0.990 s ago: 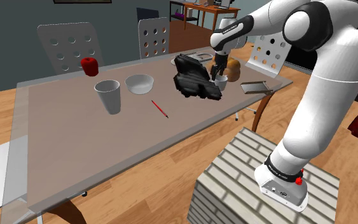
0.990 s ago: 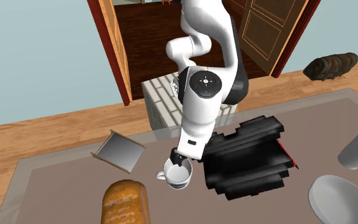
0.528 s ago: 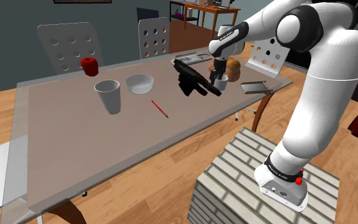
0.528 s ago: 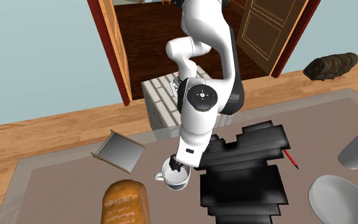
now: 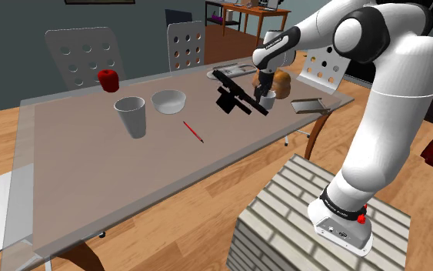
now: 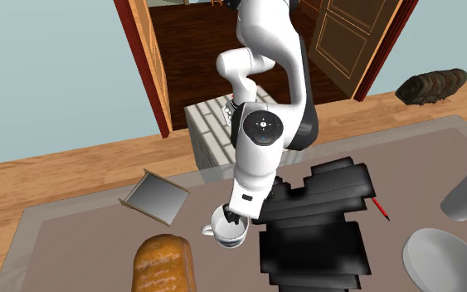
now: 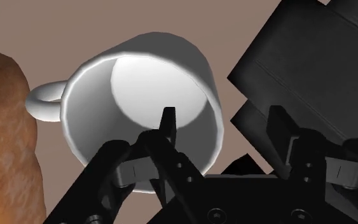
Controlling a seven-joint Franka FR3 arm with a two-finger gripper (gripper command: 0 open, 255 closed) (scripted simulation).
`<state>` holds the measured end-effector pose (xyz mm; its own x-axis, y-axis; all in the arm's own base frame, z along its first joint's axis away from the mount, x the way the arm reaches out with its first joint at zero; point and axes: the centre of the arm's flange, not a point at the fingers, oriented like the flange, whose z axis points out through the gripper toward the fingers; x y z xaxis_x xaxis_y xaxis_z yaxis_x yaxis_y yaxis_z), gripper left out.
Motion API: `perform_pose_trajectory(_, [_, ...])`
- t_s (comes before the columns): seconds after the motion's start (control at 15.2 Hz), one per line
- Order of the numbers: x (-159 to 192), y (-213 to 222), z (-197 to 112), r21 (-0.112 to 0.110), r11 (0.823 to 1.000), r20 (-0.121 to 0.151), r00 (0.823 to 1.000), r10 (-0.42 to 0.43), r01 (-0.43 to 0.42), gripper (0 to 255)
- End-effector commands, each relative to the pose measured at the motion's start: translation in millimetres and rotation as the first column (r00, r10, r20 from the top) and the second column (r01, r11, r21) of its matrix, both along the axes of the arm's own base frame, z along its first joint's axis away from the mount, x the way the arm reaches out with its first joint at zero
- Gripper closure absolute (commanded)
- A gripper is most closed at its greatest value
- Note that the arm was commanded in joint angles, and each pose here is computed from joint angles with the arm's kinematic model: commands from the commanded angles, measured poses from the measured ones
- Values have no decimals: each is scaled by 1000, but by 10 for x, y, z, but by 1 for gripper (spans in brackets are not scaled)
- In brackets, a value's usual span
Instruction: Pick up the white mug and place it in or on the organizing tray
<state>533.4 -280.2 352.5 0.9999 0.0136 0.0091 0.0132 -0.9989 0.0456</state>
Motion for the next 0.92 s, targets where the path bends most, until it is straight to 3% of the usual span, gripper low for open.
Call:
perform_pose_trajectory(0.0, [-4,14,-44,4,1000,-10,1000,2,-2,255])
perform_pose_trajectory(0.53, [-7,22,-48,4,1000,-10,1000,2,-2,255])
perform_pose_trajectory(0.86, [-7,22,216,4,1000,-10,1000,2,-2,255])
